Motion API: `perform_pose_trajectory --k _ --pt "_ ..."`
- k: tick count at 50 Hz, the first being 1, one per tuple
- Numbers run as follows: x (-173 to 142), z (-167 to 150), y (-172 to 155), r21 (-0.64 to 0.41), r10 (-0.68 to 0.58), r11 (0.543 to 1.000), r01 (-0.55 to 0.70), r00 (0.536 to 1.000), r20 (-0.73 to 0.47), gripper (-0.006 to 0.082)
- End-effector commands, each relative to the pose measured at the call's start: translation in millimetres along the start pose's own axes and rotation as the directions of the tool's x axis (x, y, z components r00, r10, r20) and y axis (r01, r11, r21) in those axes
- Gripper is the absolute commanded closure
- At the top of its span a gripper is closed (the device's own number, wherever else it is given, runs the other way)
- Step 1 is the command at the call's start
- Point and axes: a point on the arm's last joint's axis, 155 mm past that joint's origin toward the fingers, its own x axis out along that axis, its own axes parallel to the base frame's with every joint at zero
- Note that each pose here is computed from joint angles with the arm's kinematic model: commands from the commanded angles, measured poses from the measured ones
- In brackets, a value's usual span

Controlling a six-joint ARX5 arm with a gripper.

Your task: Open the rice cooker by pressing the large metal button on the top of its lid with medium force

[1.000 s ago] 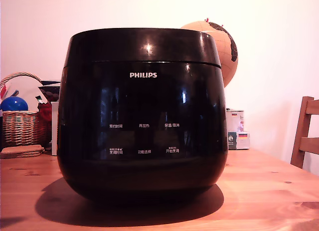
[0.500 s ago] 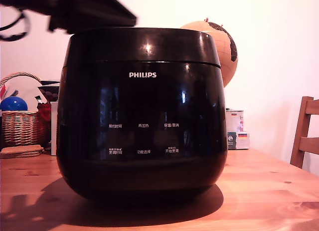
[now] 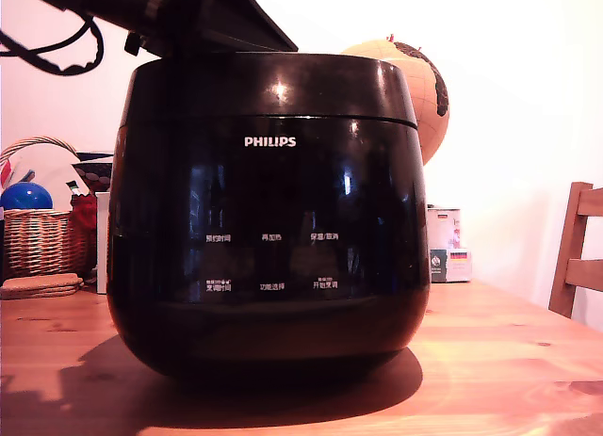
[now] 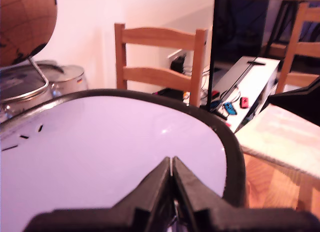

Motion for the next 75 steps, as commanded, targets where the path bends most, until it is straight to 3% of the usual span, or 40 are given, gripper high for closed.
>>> perform_pose_trajectory --k 1,32,45,55,75 --pt "5.6 -54.1 5.4 -0.026 0.02 0.999 -0.024 0.988 -0.154 0.0791" --pt "-10.8 -114.7 3.9 -0.058 0.026 0.997 -0.053 0.919 -0.393 0.0791" --pt "5.3 -59.1 8.9 -0.053 0.046 0.997 -0.056 0.984 -0.174 0.0791" --pt "4.6 -12.0 11.1 -0.093 0.06 0.994 -0.059 0.998 0.003 0.0791" --pt "-33.8 14.7 37.9 -0.109 0.234 0.968 -0.227 0.971 0.051 0.0791"
